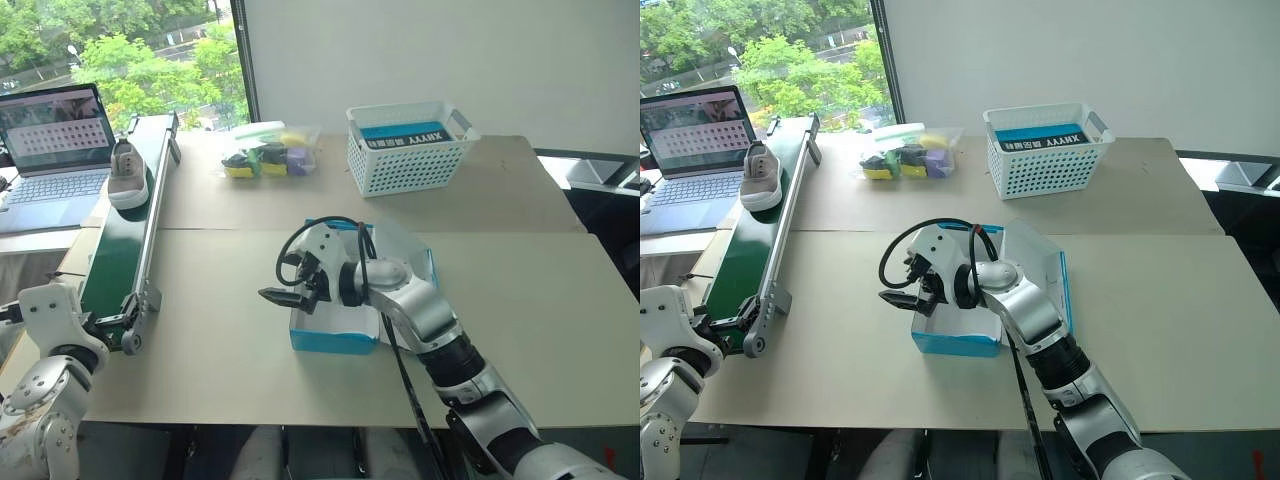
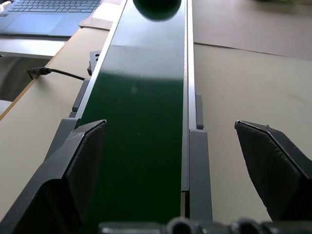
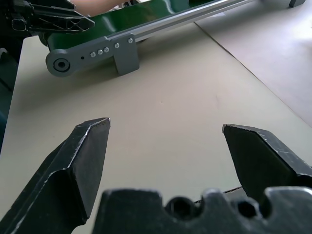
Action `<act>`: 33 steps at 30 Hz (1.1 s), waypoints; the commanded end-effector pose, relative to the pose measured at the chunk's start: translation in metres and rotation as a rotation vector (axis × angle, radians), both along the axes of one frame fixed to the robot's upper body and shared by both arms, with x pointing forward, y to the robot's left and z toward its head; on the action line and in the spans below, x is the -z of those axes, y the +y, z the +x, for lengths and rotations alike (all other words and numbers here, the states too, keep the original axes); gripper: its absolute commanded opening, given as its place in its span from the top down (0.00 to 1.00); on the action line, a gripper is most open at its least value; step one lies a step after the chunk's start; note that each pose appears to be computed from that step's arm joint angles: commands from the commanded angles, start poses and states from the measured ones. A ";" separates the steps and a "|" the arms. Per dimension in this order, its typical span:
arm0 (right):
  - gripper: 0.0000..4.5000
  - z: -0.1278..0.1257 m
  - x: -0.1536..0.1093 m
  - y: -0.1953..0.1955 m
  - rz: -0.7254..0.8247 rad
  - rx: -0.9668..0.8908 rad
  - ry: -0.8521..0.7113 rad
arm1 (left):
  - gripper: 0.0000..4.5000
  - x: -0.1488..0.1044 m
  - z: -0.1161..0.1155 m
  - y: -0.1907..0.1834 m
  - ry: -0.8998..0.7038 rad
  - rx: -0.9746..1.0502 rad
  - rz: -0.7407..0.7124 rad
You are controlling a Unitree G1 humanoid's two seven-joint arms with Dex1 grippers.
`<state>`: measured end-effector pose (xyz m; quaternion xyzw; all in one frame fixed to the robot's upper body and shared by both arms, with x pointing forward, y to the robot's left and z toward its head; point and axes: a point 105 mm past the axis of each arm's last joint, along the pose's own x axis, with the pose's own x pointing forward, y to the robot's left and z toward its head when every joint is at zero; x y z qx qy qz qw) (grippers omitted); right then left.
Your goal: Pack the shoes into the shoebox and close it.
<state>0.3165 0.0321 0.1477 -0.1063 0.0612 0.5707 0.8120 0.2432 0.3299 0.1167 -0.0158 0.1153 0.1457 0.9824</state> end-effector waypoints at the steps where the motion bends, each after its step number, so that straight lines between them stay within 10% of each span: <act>1: 0.02 -0.002 -0.017 0.003 0.037 -0.014 -0.039 | 0.00 -0.004 -0.003 0.007 -0.008 -0.036 0.025; 33: 0.02 0.001 -0.012 -0.001 0.043 0.031 -0.012 | 0.00 0.006 0.000 0.027 0.026 -0.151 0.040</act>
